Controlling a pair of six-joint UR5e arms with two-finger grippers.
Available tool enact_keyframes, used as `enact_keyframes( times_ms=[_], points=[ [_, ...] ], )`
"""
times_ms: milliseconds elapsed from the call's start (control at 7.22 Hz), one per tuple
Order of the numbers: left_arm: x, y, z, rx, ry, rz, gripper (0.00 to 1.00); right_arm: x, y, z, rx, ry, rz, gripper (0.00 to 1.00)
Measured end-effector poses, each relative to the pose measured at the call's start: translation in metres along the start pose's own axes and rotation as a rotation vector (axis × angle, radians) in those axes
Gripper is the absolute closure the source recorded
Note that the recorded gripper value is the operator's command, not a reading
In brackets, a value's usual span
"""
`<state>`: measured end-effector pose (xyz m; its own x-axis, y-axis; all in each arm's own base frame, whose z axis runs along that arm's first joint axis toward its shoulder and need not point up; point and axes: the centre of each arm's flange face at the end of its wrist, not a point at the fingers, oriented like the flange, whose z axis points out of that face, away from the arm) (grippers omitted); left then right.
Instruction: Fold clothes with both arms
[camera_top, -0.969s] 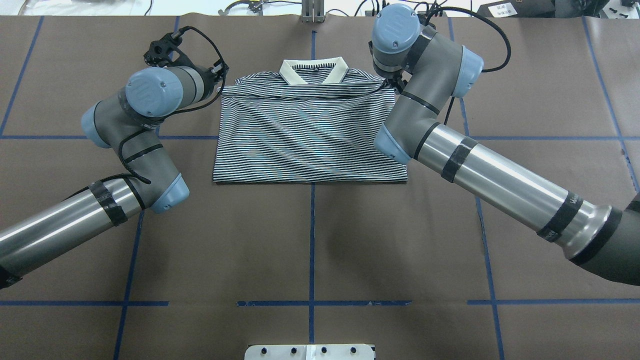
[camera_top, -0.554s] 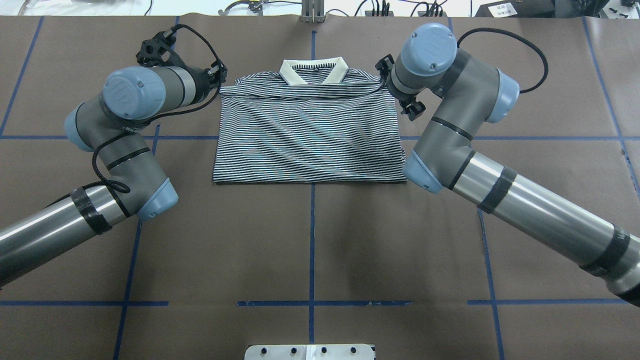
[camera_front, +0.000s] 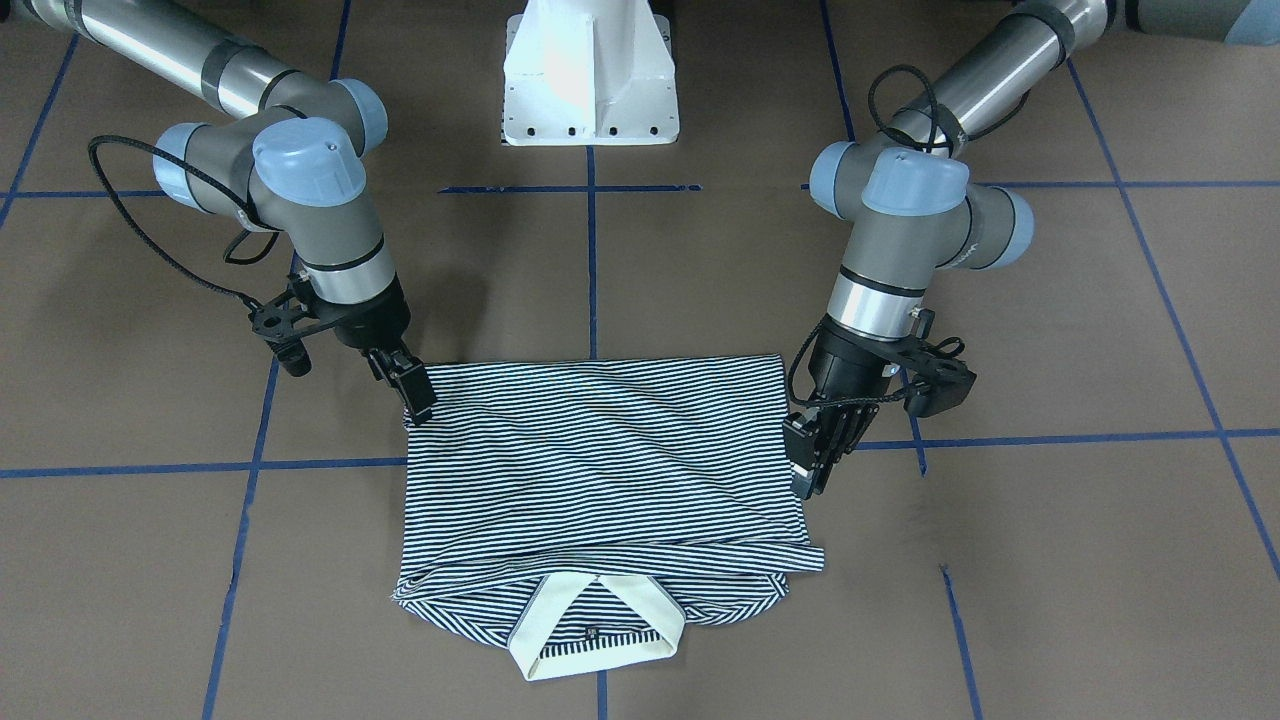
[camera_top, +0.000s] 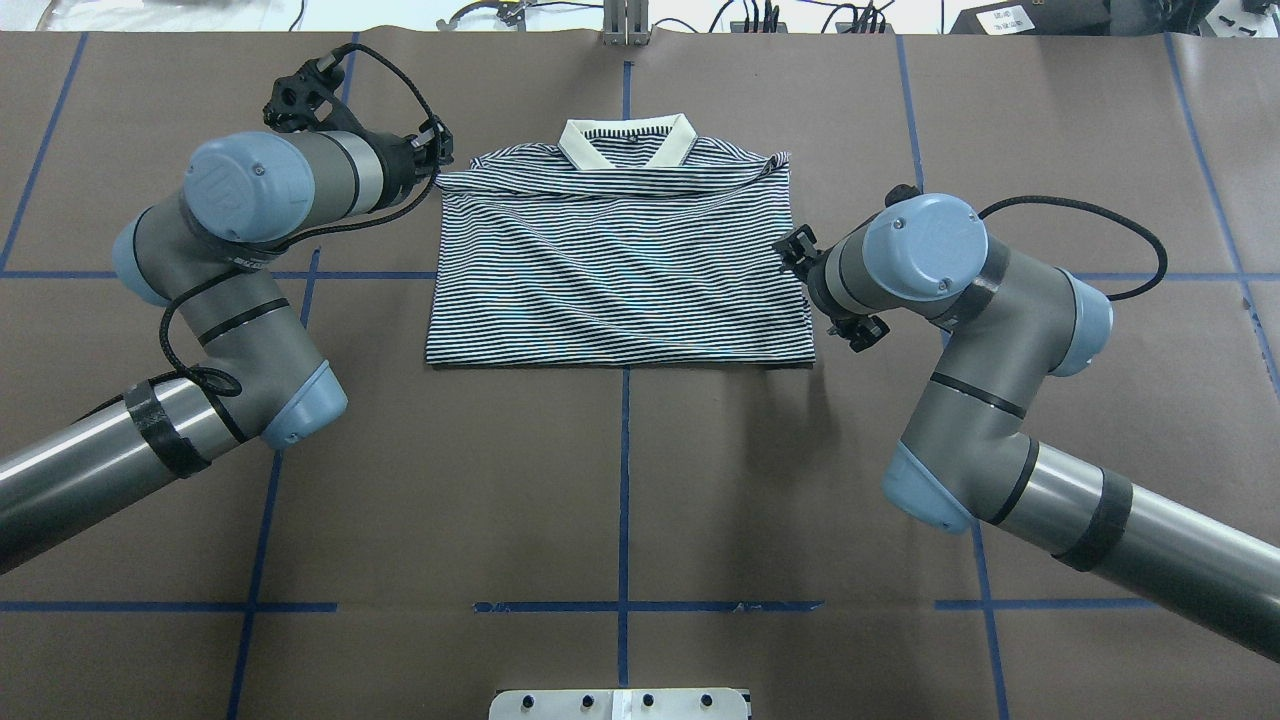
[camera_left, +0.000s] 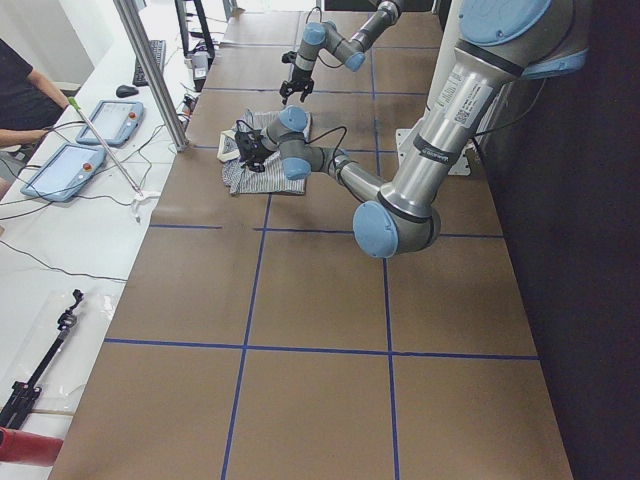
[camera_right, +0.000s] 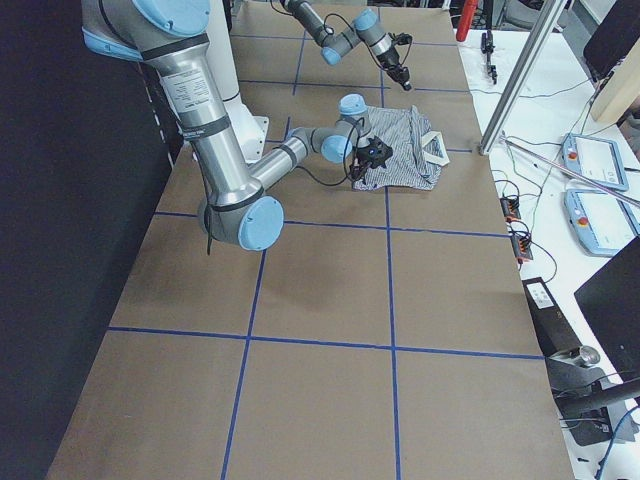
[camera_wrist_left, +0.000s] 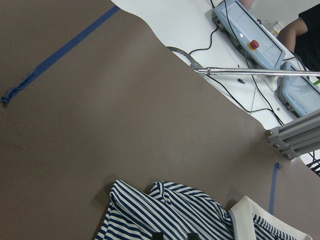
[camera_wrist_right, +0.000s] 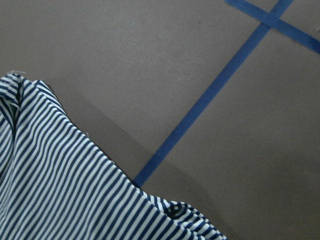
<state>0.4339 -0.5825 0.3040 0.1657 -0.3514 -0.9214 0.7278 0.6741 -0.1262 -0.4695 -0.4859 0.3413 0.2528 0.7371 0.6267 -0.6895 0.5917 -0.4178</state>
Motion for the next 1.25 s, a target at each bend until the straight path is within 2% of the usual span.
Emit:
enact_keyframes(
  times_ms=[277, 692, 969, 1246],
  points=[
    [0.002, 0.001, -0.002, 0.000, 0.005, 0.000, 0.71, 0.011, 0.007, 0.004, -0.004, 0.019, -0.011, 0.10],
    [0.005, 0.001, -0.005, 0.000, 0.013, -0.001, 0.71, 0.020, 0.011, 0.011, -0.007, 0.041, -0.018, 0.21],
    [0.005, 0.001, -0.006, 0.001, 0.013, -0.001, 0.71, 0.024, 0.017, 0.014, -0.006, 0.062, -0.021, 0.53],
    [0.003, 0.000, -0.005, 0.001, 0.010, 0.000, 0.71, 0.028, 0.026, 0.016, -0.010, 0.074, -0.016, 0.71]
  ],
)
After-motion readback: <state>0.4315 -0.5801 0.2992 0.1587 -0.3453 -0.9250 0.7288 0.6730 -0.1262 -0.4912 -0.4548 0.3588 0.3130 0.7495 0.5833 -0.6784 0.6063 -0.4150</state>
